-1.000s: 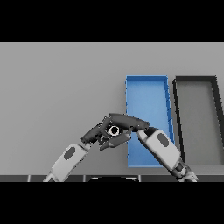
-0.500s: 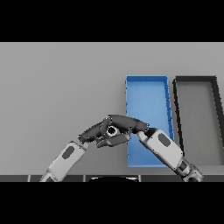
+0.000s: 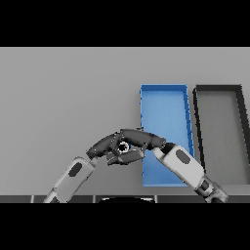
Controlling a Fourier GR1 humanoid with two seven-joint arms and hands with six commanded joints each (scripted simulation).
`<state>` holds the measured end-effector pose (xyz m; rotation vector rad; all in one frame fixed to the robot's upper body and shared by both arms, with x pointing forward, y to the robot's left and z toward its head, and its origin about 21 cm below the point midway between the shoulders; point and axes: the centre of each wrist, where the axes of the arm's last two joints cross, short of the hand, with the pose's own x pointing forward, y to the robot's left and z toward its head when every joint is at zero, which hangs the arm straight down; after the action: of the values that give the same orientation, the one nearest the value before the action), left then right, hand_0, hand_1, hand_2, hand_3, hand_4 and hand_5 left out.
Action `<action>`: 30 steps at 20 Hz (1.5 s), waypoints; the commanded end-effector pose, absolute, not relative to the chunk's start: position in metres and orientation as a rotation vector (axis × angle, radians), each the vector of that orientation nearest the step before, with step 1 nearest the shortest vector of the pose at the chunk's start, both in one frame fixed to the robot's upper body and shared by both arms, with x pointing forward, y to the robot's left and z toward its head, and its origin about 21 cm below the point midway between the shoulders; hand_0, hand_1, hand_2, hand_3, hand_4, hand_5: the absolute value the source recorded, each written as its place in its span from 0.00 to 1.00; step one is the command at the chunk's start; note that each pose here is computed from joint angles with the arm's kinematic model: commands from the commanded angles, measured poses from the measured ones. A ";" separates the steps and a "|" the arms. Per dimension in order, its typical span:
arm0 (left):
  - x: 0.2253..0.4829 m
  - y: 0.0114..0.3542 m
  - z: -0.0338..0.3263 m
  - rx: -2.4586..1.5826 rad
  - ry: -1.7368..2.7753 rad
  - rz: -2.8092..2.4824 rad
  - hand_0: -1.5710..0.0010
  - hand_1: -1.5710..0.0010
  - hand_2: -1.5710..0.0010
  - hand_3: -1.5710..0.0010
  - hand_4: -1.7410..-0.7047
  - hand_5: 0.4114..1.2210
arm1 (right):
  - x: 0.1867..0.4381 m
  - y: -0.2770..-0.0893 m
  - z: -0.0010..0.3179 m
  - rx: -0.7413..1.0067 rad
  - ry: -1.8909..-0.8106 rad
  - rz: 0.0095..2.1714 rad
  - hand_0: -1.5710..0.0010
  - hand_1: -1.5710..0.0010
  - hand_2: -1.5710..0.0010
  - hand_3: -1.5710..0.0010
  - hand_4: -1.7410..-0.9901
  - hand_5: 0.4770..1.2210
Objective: Pick up the blue pipe and place it into the blue bin.
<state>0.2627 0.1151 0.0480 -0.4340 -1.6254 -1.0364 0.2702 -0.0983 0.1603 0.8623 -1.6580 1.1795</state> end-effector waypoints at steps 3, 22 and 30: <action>0.264 0.113 0.044 -0.436 -1.587 -1.013 0.98 0.98 0.98 0.98 0.82 0.22 | 0.272 -0.097 0.162 0.878 -1.648 1.172 0.00 0.00 0.00 0.00 0.33 1.00; 0.253 0.117 0.041 -0.436 -1.544 -1.005 1.00 1.00 1.00 1.00 0.81 0.10 | 0.313 -0.149 0.334 0.882 -1.860 0.743 0.00 0.00 0.00 0.00 0.01 0.85; 0.254 0.119 0.038 -0.429 -1.511 -0.992 1.00 1.00 1.00 1.00 0.81 0.10 | 0.380 -0.218 0.288 0.481 -1.714 0.429 0.00 0.00 0.00 0.00 0.00 0.86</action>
<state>0.2543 0.1195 0.0380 -0.4285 -1.5110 -0.9922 0.3801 -0.2184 0.2875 0.4749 -1.7074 0.4310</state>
